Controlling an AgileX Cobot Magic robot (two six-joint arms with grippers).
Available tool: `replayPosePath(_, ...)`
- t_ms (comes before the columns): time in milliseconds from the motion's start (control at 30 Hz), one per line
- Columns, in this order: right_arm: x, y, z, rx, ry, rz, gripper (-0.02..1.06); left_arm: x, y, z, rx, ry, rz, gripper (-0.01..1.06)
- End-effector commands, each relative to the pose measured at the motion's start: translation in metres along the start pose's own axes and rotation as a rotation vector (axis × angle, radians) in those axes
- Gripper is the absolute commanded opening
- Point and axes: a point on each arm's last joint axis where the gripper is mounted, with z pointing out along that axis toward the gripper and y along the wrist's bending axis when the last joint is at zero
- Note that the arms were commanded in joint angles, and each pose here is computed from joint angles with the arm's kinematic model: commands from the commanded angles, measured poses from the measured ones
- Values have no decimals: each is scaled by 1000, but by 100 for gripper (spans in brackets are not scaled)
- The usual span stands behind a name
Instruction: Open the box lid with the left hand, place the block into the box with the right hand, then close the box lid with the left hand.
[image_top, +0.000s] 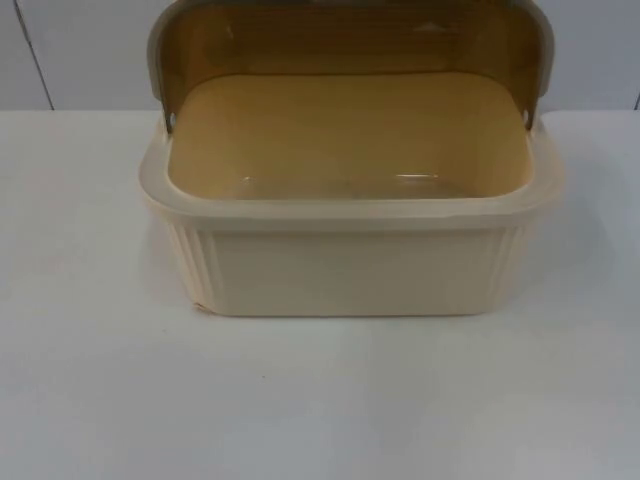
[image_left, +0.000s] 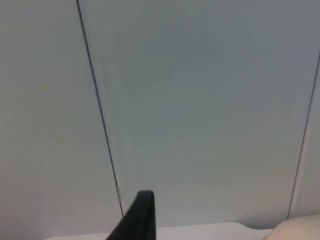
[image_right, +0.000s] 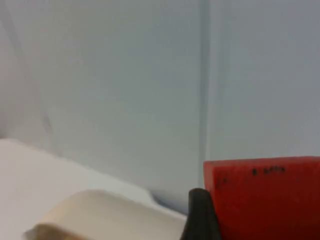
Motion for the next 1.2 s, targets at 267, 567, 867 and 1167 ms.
replayPosePath(267, 52, 49, 18, -144, 104, -102, 0, -1, -1, -2, 6, -17, -16, 102)
replayPosePath(567, 127, 58, 38, -207, 131, -84, 0, -1, 0, -2, 4, -17, -12, 102)
replayPosePath(867, 167, 32, 58, -161, 140, -44, 0, -1, 0, -2, 3, -17, -10, 102)
replayPosePath(1167, 206, 26, 101, -161, 173, -86, 0, -1, 0, -2, -4, -17, 2, 102)
